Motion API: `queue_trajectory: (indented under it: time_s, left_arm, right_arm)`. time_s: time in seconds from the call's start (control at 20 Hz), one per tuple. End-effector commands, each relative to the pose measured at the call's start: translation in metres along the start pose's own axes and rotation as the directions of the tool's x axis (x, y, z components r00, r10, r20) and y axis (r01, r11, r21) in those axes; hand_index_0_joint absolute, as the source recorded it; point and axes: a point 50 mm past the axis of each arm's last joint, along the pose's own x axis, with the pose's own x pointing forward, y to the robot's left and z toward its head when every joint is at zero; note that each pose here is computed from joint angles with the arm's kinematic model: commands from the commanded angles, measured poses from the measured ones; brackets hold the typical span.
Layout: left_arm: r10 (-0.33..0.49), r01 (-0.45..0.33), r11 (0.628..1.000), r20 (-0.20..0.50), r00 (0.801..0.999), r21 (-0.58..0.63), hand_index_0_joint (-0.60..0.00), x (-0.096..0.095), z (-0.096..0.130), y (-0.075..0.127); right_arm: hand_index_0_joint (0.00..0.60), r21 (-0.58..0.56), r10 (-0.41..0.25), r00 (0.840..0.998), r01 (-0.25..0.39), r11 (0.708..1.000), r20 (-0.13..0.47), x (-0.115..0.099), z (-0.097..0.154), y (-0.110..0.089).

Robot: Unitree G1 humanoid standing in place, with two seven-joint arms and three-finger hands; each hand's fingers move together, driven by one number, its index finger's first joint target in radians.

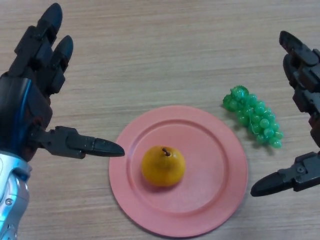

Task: Pick up the yellow pear and place it on the plate

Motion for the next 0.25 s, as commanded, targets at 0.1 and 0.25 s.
queue_trajectory:
  time_s: [0.1,0.25]
  left_arm:
    - [0.051,-0.066,0.996,0.224,0.973,0.063,0.000,-0.0060,0.0375,0.0116]
    - [0.051,-0.068,0.995,0.222,0.974,0.068,0.000,-0.0061,0.0391,0.0105]
  right_arm:
    - [0.000,-0.069,0.009,0.981,0.004,0.998,0.193,-0.0028,0.0307,-0.0001]
    - [0.000,-0.069,0.018,0.983,-0.005,0.998,0.183,-0.0028,0.0312,0.0017]
